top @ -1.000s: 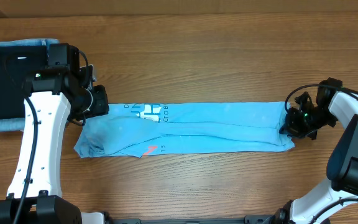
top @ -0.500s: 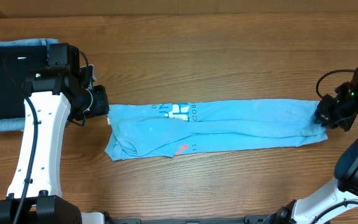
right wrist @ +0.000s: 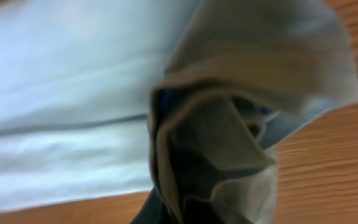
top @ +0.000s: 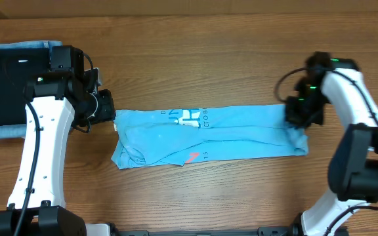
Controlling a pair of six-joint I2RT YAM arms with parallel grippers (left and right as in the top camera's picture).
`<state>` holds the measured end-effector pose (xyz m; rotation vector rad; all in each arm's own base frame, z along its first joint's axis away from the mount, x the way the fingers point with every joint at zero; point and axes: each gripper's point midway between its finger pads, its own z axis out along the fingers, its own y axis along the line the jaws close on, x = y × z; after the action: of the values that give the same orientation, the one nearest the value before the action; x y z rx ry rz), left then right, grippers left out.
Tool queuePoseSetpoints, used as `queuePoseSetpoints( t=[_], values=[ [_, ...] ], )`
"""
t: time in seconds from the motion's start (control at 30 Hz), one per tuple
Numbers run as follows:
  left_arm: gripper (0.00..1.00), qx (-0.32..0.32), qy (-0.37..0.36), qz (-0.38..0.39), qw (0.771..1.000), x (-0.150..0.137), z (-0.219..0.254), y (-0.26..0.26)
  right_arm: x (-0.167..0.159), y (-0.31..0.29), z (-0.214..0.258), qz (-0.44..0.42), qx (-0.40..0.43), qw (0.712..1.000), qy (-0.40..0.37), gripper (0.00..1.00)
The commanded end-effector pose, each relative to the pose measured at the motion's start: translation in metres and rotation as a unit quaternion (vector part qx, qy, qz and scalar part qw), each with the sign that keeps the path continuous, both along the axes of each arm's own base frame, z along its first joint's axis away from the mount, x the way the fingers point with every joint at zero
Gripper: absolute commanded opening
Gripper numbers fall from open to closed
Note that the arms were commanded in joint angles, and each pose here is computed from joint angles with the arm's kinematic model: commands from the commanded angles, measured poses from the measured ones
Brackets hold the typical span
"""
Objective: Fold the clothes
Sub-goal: 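Grasp the strip's right end with the right gripper and fold it leftward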
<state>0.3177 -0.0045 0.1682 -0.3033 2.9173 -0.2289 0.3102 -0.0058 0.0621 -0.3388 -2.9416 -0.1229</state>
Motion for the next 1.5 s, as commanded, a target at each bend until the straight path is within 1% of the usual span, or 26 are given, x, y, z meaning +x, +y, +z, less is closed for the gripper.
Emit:
queuePoseSetpoints(
  t=[0.0, 0.13, 0.4, 0.5, 0.6, 0.7, 0.8, 0.87, 0.93, 1.03, 1.1, 1.2, 1.4, 1.43, 1.47],
  values=[
    [0.43, -0.006, 0.0, -0.003, 1.0, 0.0, 0.0, -0.004, 0.004, 0.035, 0.004, 0.042, -0.006, 0.999, -0.007, 0.04],
    [0.43, -0.006, 0.001, -0.003, 1.0, 0.0, 0.0, -0.004, -0.006, 0.071, -0.003, 0.099, -0.006, 0.995, -0.003, 0.05],
    [0.42, -0.006, 0.005, -0.003, 1.0, -0.002, 0.0, -0.004, -0.011, 0.111, -0.014, 0.133, -0.01, 0.991, -0.008, 0.06],
    [0.42, -0.006, 0.005, -0.003, 1.0, -0.002, 0.0, -0.004, -0.01, 0.121, -0.014, 0.146, -0.008, 0.989, -0.017, 0.08],
    [0.42, -0.006, 0.006, -0.003, 1.0, -0.002, 0.0, -0.004, -0.009, 0.126, -0.015, 0.153, -0.007, 0.988, -0.024, 0.13],
    [0.42, -0.006, 0.005, -0.003, 1.0, -0.002, 0.0, -0.004, -0.001, 0.132, -0.016, 0.158, -0.003, 0.987, -0.042, 0.24],
    [0.42, -0.006, 0.005, -0.003, 1.0, -0.002, 0.0, -0.004, 0.001, 0.143, -0.015, 0.199, 0.031, 0.978, -0.053, 0.31],
    [0.42, -0.006, 0.005, -0.003, 1.0, -0.002, 0.0, -0.004, 0.001, 0.144, -0.015, 0.219, 0.036, 0.973, -0.056, 0.34],
    [0.42, -0.006, 0.006, -0.003, 1.0, -0.002, 0.0, -0.004, 0.005, 0.137, -0.016, 0.213, 0.015, 0.975, -0.06, 0.34],
    [0.43, -0.006, 0.005, -0.003, 1.0, -0.002, 0.0, -0.004, 0.016, 0.109, -0.015, 0.148, -0.06, 0.984, -0.072, 0.34],
    [0.43, -0.006, 0.005, -0.003, 1.0, -0.002, 0.0, -0.004, 0.022, 0.093, -0.011, 0.106, -0.096, 0.986, -0.082, 0.34],
    [0.43, -0.006, 0.005, -0.003, 1.0, -0.002, 0.0, -0.004, 0.028, 0.082, -0.004, 0.077, -0.103, 0.987, -0.097, 0.34],
    [0.44, -0.006, 0.006, -0.003, 1.0, -0.002, 0.0, -0.004, 0.039, 0.073, -0.001, 0.059, -0.101, 0.987, -0.115, 0.34],
    [0.45, -0.006, 0.006, -0.003, 1.0, -0.002, 0.0, -0.004, 0.041, 0.073, -0.001, 0.059, -0.1, 0.986, -0.119, 0.34],
    [0.48, -0.006, 0.006, -0.003, 1.0, -0.002, 0.0, -0.004, 0.043, 0.074, -0.001, 0.061, -0.097, 0.986, -0.124, 0.34]
  ],
)
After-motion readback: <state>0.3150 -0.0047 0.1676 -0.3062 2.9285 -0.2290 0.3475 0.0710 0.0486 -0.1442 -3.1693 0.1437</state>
